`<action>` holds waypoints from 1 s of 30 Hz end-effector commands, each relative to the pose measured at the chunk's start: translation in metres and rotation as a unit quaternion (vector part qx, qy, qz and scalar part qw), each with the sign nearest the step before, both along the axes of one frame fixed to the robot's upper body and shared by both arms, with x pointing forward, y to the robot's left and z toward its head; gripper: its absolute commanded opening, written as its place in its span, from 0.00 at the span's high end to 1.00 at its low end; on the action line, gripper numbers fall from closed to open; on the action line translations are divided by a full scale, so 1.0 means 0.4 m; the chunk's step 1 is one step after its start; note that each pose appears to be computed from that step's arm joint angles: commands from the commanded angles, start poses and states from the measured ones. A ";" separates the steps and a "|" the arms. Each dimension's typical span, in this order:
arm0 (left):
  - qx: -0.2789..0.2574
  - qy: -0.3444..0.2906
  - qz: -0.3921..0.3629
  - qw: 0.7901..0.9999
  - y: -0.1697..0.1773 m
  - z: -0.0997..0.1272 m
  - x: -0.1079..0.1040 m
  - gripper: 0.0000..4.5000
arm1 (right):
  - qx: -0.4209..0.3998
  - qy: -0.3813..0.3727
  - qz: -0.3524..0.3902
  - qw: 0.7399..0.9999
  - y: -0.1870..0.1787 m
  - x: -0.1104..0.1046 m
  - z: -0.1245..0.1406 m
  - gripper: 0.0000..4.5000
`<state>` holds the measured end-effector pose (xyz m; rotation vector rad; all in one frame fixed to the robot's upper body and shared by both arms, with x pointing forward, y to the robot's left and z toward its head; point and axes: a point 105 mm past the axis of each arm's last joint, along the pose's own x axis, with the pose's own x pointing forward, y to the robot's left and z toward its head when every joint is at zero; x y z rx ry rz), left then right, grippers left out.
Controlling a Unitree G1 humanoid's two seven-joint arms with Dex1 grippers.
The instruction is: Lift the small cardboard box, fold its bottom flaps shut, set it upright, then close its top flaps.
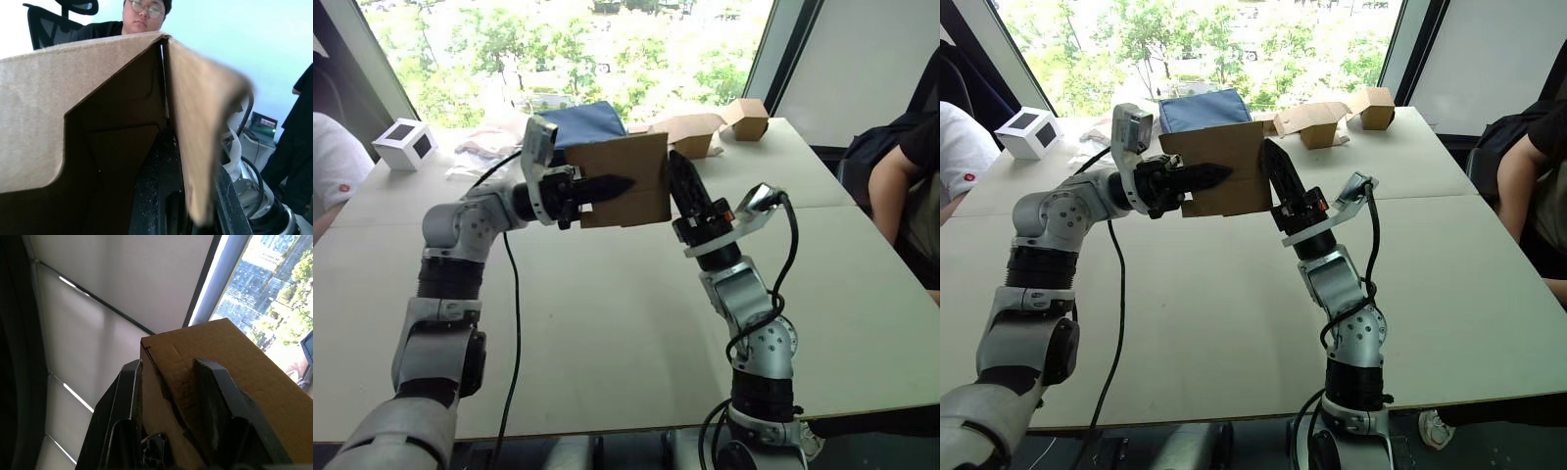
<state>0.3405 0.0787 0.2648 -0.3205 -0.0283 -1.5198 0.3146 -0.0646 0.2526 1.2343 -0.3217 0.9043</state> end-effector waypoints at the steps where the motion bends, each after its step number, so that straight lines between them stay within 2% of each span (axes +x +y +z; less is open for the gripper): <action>1: -0.020 -0.031 0.009 0.999 0.003 0.047 0.005 1.00 | 0.009 -0.029 0.027 0.999 0.039 -0.028 0.041 0.64; 6: -0.022 -0.031 0.012 0.999 0.006 0.048 0.008 1.00 | -0.005 -0.026 0.021 0.999 0.033 -0.030 0.032 0.64; 12: -0.026 -0.032 0.012 0.999 0.020 0.060 0.002 1.00 | -0.028 -0.027 -0.003 0.999 -0.018 -0.026 0.018 0.64; 22: -0.017 -0.028 0.002 0.999 0.028 0.060 -0.014 1.00 | -0.018 -0.015 -0.021 1.000 -0.069 -0.019 0.009 0.64; 25: -0.014 -0.028 0.001 1.000 0.031 0.062 -0.016 1.00 | -0.033 -0.013 -0.024 0.999 -0.070 -0.017 0.001 0.80; 27: -0.012 -0.029 0.000 1.000 0.031 0.063 -0.018 1.00 | -0.051 -0.014 -0.026 0.998 -0.066 -0.017 -0.006 0.98; 30: -0.006 -0.029 -0.005 1.000 0.030 0.062 -0.020 1.00 | -0.088 -0.023 -0.016 0.996 -0.045 -0.023 -0.015 0.99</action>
